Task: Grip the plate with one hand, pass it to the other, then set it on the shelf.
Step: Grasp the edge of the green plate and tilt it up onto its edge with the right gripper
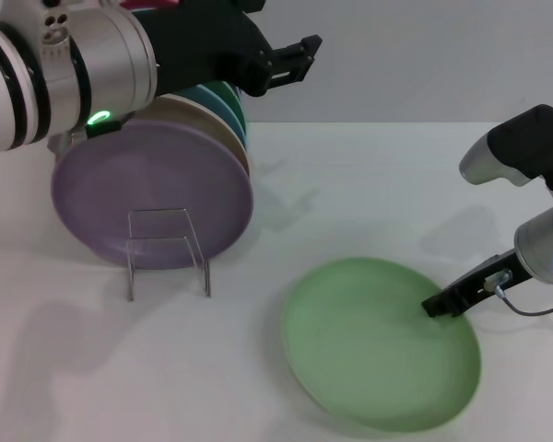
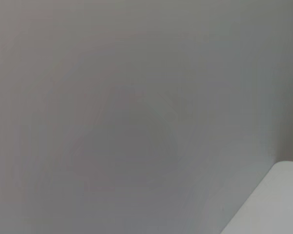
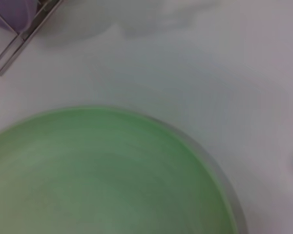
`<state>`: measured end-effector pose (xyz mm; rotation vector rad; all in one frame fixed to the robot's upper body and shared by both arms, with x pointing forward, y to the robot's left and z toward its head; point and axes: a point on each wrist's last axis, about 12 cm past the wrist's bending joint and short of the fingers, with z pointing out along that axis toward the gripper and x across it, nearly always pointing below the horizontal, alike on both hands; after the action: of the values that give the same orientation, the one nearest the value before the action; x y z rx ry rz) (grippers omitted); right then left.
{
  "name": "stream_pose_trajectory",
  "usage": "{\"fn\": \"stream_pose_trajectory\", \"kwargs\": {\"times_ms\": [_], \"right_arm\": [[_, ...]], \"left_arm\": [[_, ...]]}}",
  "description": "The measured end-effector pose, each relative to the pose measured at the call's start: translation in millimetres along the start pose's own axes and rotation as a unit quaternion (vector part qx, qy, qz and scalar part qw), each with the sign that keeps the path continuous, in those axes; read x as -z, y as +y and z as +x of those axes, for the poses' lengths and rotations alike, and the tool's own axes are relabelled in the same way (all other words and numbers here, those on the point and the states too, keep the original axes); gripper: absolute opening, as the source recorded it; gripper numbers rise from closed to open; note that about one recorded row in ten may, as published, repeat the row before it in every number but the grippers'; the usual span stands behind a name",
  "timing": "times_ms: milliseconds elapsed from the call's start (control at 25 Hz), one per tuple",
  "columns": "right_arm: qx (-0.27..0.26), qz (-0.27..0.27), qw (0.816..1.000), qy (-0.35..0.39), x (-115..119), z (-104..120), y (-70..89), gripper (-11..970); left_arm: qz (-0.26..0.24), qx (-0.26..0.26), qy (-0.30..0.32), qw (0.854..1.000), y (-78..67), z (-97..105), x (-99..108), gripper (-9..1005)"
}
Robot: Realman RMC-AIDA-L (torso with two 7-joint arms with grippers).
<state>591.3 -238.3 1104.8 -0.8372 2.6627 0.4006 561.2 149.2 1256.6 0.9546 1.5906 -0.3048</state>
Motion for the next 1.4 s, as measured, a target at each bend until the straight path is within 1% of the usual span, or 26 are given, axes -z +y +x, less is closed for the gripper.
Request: {"fn": "stream_pose_trajectory", "kwargs": {"times_ms": [120,200,280,440,480,640,720,840,880,960,1080,1280,1400], "right_arm": [[0.006,0.001,1.000,-0.010,4,-1,1.8,133],[0.012,0.003,1.000,-0.028,12,-3,3.5,132],[0.014,-0.006,0.999,-0.050,19,-4,5.5,131],[0.014,-0.015,0.998,-0.065,24,-5,5.0,81],[0.012,-0.015,0.997,-0.071,26,-4,2.7,69],[0.007,-0.014,0.997,-0.077,28,-4,-0.2,19],[0.003,-0.015,0.997,-0.078,29,-3,-1.1,11],[-0.017,-0.025,0.996,-0.079,34,-4,-2.0,-2],[-0.024,-0.034,0.996,-0.075,37,-6,-0.8,2],[-0.024,-0.034,0.996,-0.074,39,-6,-0.3,9],[-0.025,-0.025,0.998,-0.060,41,-5,-1.2,20],[-0.021,-0.005,0.999,-0.037,38,-4,-2.6,213],[-0.021,-0.006,0.999,-0.033,36,-4,-1.9,334]], "left_arm": [[-0.004,0.001,0.004,1.000,2.4,4,1,704],[-0.005,0.001,0.005,1.000,3.1,5,1,703],[-0.009,0.009,0.012,1.000,6.5,11,1,703],[-0.011,0.011,0.020,1.000,9.2,17,0,702],[-0.013,0.014,0.023,1.000,11.1,19,-1,702],[-0.015,0.018,0.025,0.999,12.9,21,-1,701],[-0.015,0.018,0.026,0.999,12.9,21,-1,701],[-0.011,0.017,0.026,0.999,11.9,21,-2,700],[-0.010,0.016,0.026,0.999,11.6,21,-3,700],[-0.010,0.015,0.027,0.999,11.4,21,-3,700],[-0.008,0.016,0.029,0.999,11.0,22,-4,700],[-0.008,0.019,0.031,0.999,10.9,24,-5,700],[-0.007,0.019,0.031,0.999,10.6,24,-6,700]]}}
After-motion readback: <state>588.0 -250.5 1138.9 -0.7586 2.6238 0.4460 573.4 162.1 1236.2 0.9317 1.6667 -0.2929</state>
